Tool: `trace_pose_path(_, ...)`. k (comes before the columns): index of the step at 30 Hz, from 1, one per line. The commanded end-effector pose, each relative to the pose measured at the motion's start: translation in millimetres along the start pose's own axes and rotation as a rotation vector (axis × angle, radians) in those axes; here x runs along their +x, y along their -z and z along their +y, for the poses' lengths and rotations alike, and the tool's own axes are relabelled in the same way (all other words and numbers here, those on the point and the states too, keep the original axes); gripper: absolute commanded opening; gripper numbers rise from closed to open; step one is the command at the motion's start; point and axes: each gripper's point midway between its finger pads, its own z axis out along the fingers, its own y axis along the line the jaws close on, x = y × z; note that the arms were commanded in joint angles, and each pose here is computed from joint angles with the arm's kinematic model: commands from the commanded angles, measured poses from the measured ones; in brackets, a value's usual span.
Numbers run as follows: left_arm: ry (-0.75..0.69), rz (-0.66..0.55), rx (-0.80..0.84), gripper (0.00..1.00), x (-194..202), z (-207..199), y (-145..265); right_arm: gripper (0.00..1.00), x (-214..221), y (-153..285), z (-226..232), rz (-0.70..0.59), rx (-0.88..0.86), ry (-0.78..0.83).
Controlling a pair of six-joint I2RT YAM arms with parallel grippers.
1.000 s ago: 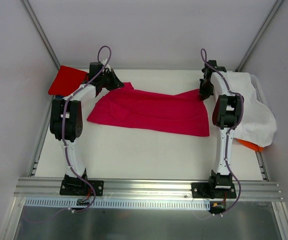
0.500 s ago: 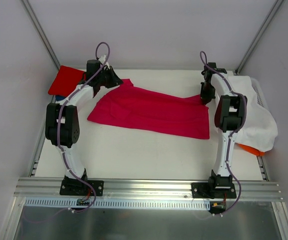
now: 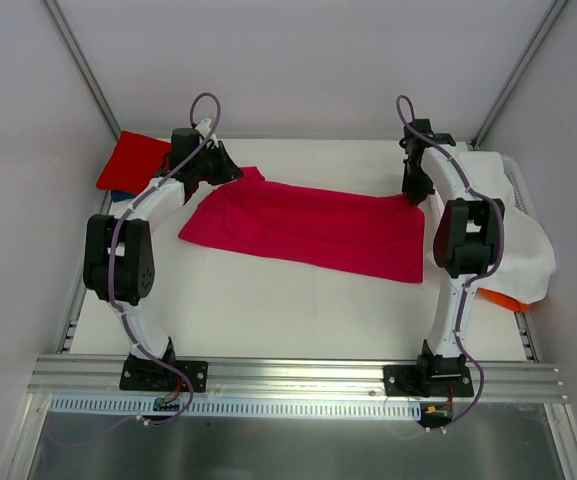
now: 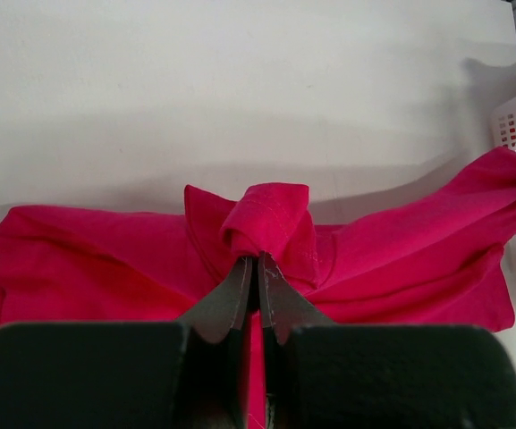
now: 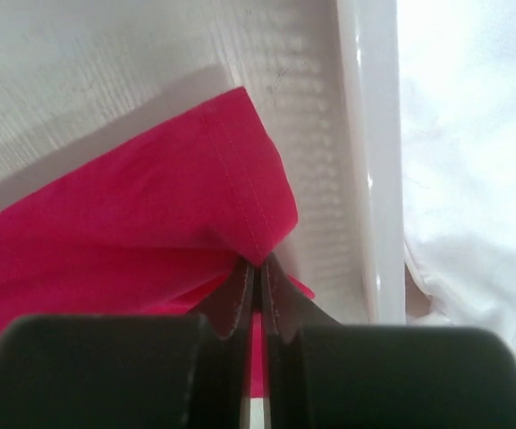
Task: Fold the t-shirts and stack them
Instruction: Fold the tshirt
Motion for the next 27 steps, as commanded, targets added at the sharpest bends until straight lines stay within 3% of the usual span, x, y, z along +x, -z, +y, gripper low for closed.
trace_pose_path(1, -0.061, -0.075, 0.004, 0.00, -17.7, -8.9, 20.0, 0.01, 7.3, 20.8, -14.1, -0.017, 0.053, 0.009)
trace_pose_path(19, -0.049, 0.008, -0.066, 0.00, 53.4, 19.2, 40.1, 0.03, 93.9, 0.0, -19.9, 0.133, 0.210, 0.073)
trace_pose_path(20, -0.050, 0.011, -0.069, 0.00, 55.6, 20.7, 40.1, 0.31, 99.4, -2.3, -17.7, 0.149, 0.204, 0.080)
trace_pose_path(23, -0.053, 0.025, -0.102, 0.00, 64.0, 28.7, 41.1, 0.99, 107.5, -2.8, -17.6, 0.156, 0.219, 0.093)
trace_pose_path(27, -0.045, 0.065, -0.145, 0.00, 70.5, 35.4, 40.9, 0.99, 98.3, 10.2, -23.0, 0.111, 0.240, 0.074)
